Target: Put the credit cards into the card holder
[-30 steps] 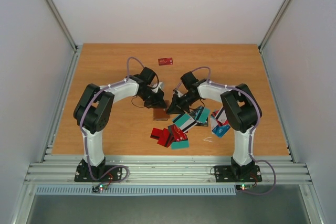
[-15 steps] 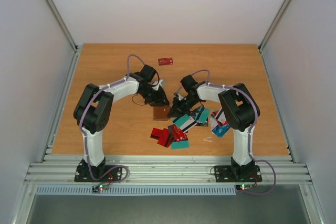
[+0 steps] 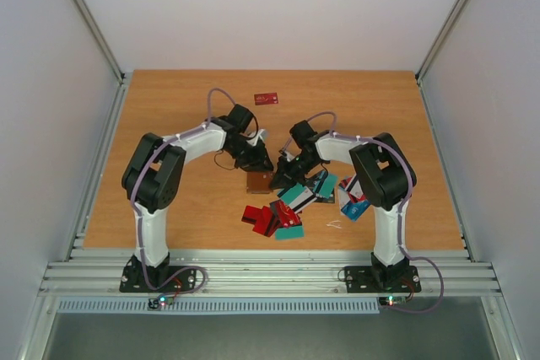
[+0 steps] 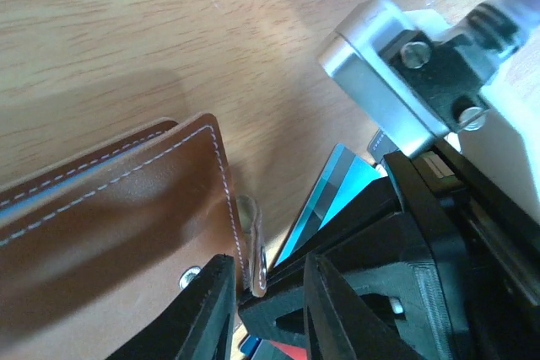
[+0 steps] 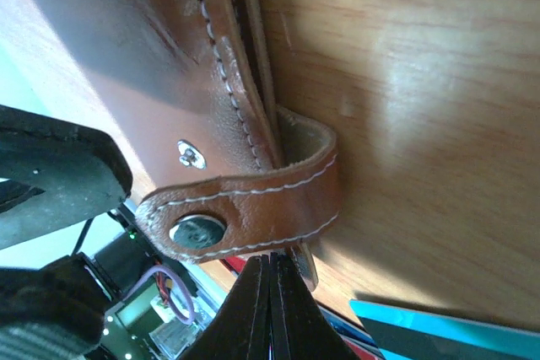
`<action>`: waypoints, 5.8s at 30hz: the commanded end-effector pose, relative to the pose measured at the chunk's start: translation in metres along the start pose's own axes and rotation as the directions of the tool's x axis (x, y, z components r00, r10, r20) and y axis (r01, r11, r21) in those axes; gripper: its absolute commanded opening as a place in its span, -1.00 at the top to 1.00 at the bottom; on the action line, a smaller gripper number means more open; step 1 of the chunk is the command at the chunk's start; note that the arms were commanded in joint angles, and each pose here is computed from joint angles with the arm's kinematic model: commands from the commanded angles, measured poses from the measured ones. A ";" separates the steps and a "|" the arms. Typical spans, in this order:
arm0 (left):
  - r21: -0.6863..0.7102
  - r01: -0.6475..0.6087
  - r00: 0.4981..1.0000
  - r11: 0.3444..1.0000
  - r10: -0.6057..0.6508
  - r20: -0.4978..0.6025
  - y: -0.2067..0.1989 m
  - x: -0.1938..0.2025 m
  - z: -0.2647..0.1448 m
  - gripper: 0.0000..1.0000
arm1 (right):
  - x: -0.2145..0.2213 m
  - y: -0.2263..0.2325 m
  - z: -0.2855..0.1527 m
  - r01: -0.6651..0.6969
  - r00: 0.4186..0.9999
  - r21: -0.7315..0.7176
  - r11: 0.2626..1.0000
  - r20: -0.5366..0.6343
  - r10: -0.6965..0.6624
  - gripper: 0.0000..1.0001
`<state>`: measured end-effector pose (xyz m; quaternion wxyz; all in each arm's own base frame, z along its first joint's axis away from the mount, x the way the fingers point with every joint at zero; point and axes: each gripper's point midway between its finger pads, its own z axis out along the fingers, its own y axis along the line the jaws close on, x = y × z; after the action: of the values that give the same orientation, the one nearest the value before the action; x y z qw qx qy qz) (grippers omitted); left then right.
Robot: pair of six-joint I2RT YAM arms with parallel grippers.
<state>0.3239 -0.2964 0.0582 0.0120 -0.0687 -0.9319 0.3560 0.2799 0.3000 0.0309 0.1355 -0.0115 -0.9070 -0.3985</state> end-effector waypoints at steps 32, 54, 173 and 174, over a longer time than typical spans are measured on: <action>-0.018 -0.039 0.998 0.999 0.038 -0.053 -0.005 -0.001 0.011 0.99 | -0.008 -0.008 0.009 0.003 1.000 0.036 0.999 -0.026 -0.002 0.97; -0.192 -0.039 0.996 0.981 0.023 -0.087 0.022 0.009 -0.001 0.99 | -0.010 -0.022 0.010 -0.066 0.997 0.112 0.991 -0.024 0.069 0.98; -0.031 -0.076 0.997 0.997 0.077 0.028 0.049 -0.012 -0.052 0.35 | -0.056 0.003 0.033 -0.019 0.999 0.079 0.997 -0.025 0.021 0.84; -0.045 -0.079 0.997 0.996 0.080 0.022 0.051 -0.011 -0.052 0.37 | -0.056 0.005 0.033 -0.016 1.000 0.075 0.997 -0.024 0.018 0.85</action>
<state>0.3447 -0.2314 0.0528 0.0029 -0.0857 -0.9335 0.3482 0.3275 0.3392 0.0270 0.1491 0.0002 -0.9012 -0.4070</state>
